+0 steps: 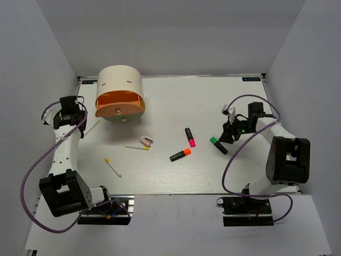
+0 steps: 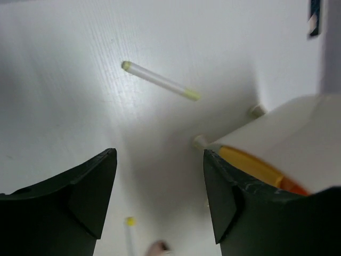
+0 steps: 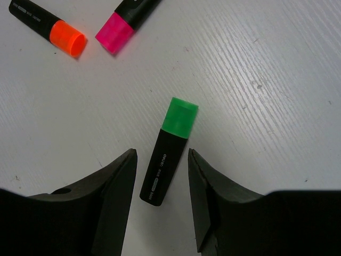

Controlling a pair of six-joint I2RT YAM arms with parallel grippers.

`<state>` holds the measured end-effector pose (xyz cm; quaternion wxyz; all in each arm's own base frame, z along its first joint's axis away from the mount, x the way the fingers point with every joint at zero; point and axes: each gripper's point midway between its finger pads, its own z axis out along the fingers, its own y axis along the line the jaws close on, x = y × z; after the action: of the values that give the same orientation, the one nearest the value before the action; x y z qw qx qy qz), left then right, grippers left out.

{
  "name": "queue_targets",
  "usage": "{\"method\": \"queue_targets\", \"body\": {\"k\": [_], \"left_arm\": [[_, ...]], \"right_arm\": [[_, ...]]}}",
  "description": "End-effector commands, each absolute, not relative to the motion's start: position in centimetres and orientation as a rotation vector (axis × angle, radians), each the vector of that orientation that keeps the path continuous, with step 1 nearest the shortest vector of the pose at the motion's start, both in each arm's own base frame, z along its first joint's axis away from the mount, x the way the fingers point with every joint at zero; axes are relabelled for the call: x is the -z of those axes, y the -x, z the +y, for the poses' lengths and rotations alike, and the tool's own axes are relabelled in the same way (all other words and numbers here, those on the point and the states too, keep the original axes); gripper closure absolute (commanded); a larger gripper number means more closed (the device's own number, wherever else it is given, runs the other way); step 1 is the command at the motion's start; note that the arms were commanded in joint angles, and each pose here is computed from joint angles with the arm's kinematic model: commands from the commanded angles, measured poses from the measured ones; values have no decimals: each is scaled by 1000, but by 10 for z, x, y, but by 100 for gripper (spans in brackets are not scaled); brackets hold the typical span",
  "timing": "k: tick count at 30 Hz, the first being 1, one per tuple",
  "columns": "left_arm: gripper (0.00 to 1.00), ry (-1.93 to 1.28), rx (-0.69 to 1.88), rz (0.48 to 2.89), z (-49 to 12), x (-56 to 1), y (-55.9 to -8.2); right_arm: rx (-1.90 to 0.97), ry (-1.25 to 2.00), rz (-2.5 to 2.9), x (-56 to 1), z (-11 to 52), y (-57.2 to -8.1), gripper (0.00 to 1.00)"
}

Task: Sort the stationery into containers
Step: Pick up the pen from the center of the board.

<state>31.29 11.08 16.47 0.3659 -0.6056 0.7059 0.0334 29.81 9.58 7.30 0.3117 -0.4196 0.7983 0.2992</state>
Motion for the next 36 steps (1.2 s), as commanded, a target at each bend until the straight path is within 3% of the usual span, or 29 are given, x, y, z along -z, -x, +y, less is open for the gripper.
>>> {"method": "queue_targets", "body": {"k": [1, 5, 11, 36], "left_arm": [[24, 1942, 7, 1419, 121, -175, -312], [31, 2173, 157, 1272, 107, -133, -327], [28, 2323, 227, 1100, 110, -105, -341], [21, 2644, 54, 1106, 152, -74, -397]], "right_arm": [[-777, 1118, 2069, -77, 97, -300, 51], [-781, 1111, 2066, -79, 98, -302, 51], [-742, 1133, 2070, -77, 93, -302, 51], [-777, 1104, 2166, -60, 89, -305, 51]]}}
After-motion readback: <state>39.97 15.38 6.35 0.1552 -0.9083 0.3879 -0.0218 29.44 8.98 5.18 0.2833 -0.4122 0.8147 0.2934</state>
